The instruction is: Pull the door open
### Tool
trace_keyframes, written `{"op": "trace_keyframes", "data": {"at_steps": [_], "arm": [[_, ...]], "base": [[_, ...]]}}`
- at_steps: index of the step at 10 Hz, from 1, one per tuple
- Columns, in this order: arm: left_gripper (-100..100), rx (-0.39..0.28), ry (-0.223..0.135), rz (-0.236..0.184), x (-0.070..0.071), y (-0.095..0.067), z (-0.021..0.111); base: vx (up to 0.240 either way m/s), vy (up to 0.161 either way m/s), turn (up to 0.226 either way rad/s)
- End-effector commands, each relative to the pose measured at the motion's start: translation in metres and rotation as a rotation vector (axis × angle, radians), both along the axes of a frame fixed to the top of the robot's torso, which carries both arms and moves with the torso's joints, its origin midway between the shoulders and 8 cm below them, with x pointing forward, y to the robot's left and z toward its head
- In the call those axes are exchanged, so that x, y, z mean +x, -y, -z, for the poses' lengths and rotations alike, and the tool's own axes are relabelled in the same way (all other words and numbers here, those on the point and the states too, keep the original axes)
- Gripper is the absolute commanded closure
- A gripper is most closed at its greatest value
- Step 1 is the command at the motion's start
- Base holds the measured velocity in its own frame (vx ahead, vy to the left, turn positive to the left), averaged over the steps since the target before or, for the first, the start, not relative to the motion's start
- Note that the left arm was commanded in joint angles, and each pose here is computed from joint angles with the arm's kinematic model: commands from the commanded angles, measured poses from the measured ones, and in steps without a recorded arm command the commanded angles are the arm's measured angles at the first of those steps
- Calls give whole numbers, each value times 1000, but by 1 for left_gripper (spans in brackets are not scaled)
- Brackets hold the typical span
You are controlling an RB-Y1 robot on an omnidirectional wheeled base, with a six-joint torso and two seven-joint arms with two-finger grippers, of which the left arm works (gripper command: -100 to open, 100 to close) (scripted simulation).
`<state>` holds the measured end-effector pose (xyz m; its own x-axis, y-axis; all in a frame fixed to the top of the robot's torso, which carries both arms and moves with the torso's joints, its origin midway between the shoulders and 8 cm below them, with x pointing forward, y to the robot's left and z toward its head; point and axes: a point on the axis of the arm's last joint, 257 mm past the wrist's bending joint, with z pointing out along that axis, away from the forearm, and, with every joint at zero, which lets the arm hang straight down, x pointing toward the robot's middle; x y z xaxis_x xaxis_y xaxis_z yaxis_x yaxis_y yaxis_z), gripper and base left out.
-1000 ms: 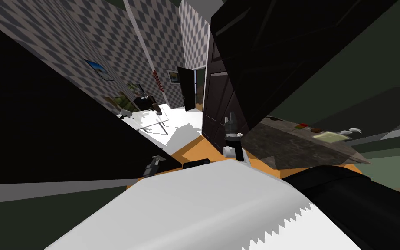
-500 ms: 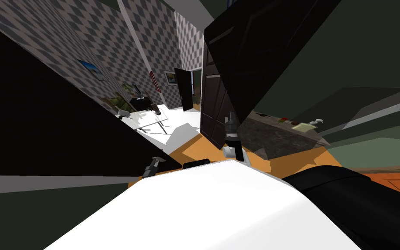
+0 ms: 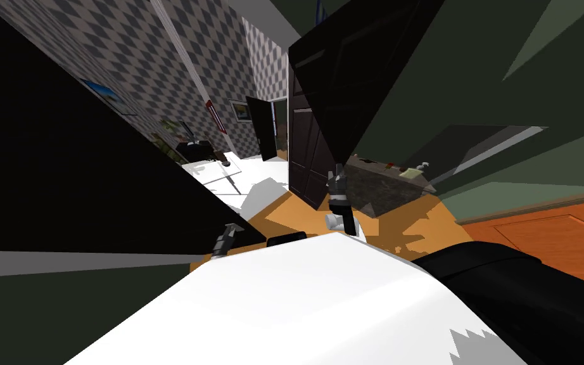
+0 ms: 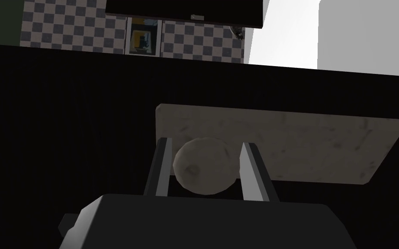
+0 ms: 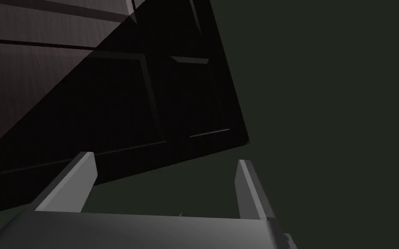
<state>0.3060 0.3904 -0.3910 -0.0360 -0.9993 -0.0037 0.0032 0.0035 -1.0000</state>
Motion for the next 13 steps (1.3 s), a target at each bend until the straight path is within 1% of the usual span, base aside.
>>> {"op": "trace_keyframes", "data": {"at_steps": [1,5,8,10,11,12,13], "arm": [[100,-2,0,3,13,8,2],[100,-3,0,1,41,20,1],[100,-3,-2,1,58,28,1],[100,-3,-3,1,64,31,0],[100,-3,-5,0,62,30,1],[100,2,-16,11,48,27,6],[100,5,-17,17,40,25,7]], "base": [[-259,74,-179],[-247,79,-159],[-196,90,-100],[-173,78,-70],[-65,35,-30],[-17,-1,-37],[-18,-4,-13]]}}
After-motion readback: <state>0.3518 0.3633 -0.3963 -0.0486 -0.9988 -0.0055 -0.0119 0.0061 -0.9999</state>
